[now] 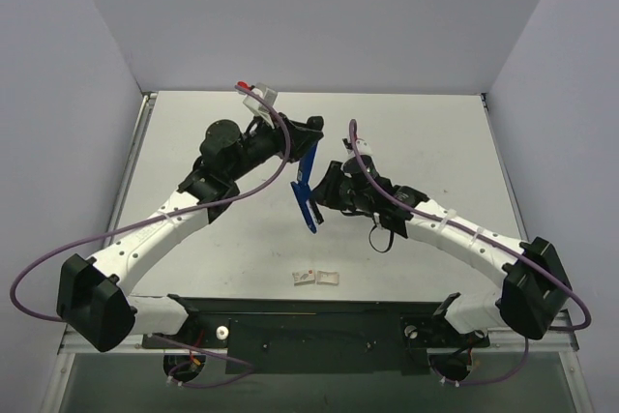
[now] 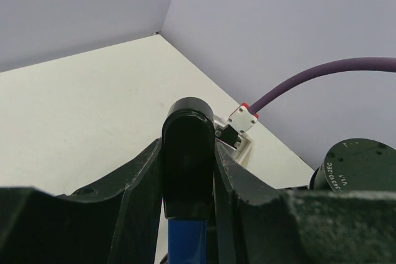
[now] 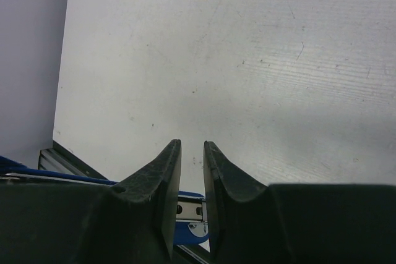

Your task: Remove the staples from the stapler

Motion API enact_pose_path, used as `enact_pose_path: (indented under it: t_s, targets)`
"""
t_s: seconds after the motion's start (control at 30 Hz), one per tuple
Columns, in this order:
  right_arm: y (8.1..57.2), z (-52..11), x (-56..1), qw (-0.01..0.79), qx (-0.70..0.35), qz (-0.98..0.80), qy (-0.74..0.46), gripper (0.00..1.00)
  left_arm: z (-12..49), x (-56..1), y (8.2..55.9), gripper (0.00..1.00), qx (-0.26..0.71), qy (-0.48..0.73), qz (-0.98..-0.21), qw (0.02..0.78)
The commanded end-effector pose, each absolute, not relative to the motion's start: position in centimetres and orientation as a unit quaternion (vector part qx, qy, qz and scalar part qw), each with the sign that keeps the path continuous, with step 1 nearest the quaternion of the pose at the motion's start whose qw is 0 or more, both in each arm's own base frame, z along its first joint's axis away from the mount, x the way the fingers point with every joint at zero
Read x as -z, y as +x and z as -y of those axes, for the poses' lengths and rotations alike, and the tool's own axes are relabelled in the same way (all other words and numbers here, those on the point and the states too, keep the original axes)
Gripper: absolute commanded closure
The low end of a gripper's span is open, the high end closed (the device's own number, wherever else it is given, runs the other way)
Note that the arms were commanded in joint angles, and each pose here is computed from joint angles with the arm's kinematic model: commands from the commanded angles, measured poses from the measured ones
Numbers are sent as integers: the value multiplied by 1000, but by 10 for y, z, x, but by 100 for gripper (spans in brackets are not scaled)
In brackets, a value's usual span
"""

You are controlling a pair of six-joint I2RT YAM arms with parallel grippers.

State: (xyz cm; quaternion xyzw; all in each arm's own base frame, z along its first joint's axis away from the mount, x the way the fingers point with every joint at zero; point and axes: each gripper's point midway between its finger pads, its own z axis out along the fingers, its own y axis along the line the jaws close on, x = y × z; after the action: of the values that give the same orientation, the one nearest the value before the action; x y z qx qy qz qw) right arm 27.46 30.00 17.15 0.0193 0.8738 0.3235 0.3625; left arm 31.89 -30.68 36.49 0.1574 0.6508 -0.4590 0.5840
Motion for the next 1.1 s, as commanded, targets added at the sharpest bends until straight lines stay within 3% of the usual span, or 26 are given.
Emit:
enact_pose_path:
  t_s: [0.0, 0.73, 1.07]
  targets:
    - [286, -320, -194, 380, -360, -852, 11, 82, 299, -408, 330, 100, 467, 135, -592, 642]
    - [322, -361, -176, 341, -463, -817, 52, 81, 306, -351, 388, 100, 420, 112, -627, 647]
    - [330, -351, -174, 340, -456, -820, 57, 81, 301, -346, 396, 100, 406, 111, -635, 647]
